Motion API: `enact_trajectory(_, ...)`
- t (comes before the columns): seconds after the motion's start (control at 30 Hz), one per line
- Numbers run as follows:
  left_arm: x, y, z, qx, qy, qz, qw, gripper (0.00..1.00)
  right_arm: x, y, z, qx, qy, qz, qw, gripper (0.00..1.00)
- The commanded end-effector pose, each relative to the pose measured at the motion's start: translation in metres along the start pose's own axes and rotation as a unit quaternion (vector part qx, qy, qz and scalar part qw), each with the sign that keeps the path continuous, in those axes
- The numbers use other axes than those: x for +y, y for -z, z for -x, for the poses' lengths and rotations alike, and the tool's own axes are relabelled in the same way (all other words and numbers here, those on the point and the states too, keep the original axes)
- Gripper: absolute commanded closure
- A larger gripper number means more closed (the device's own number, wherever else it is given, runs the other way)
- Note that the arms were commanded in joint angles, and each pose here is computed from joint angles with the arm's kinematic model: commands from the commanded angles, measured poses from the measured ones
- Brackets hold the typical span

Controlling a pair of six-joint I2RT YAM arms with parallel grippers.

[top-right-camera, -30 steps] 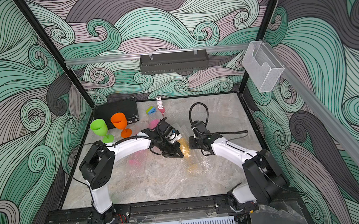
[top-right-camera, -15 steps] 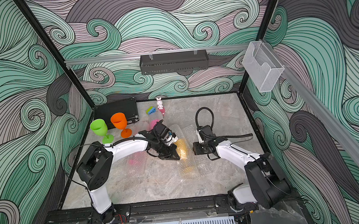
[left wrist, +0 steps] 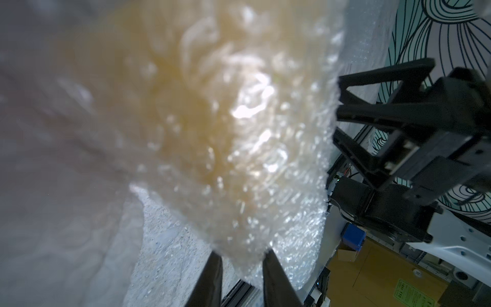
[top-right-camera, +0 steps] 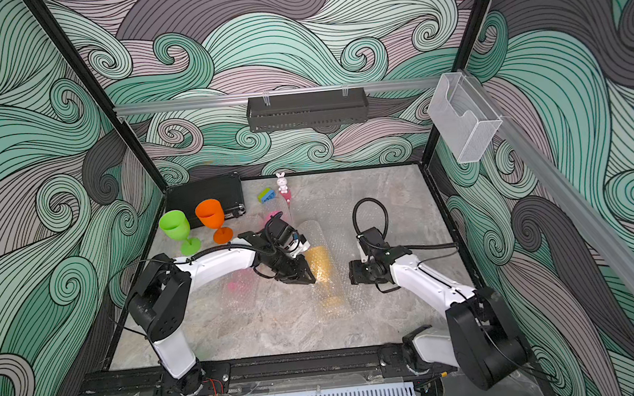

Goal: Unpack wine glasses from bubble wrap
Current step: Unwrap the bubble wrap.

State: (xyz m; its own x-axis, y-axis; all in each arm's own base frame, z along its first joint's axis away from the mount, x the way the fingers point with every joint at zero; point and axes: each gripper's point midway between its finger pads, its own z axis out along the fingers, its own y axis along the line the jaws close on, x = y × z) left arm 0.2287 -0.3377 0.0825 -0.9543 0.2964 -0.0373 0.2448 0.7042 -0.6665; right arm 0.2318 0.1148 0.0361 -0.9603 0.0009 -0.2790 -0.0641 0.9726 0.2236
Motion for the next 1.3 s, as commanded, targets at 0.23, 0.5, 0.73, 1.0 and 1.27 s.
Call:
enact_trajectory(0.23, -0.026, 0.027, 0.009, -0.024, -0.014, -0.022, 0.999, 0.67, 0.011, -0.019, -0.008, 0.027, -0.021, 0.039, 0.999, 0.47)
enact_trajectory(0.5, -0.034, 0.032, 0.017, -0.034, -0.018, -0.029, 0.999, 0.61, 0.02, -0.011, 0.006, -0.002, -0.014, 0.058, 0.998, 0.89)
enact_trajectory(0.73, -0.042, 0.033, 0.029, -0.038, -0.024, -0.031, 0.999, 0.54, 0.021, 0.029, 0.037, -0.081, -0.01, 0.047, 0.996, 1.0)
enact_trajectory(1.0, -0.044, 0.026, 0.049, -0.041, -0.026, -0.024, 0.999, 0.51, 0.011, 0.065, 0.059, -0.143, -0.033, 0.034, 0.989, 1.0)
enact_trajectory(1.27, -0.045, 0.018, 0.066, -0.041, -0.026, -0.015, 0.999, 0.49, 0.002, 0.086, 0.052, -0.149, -0.061, 0.04, 0.986, 1.0)
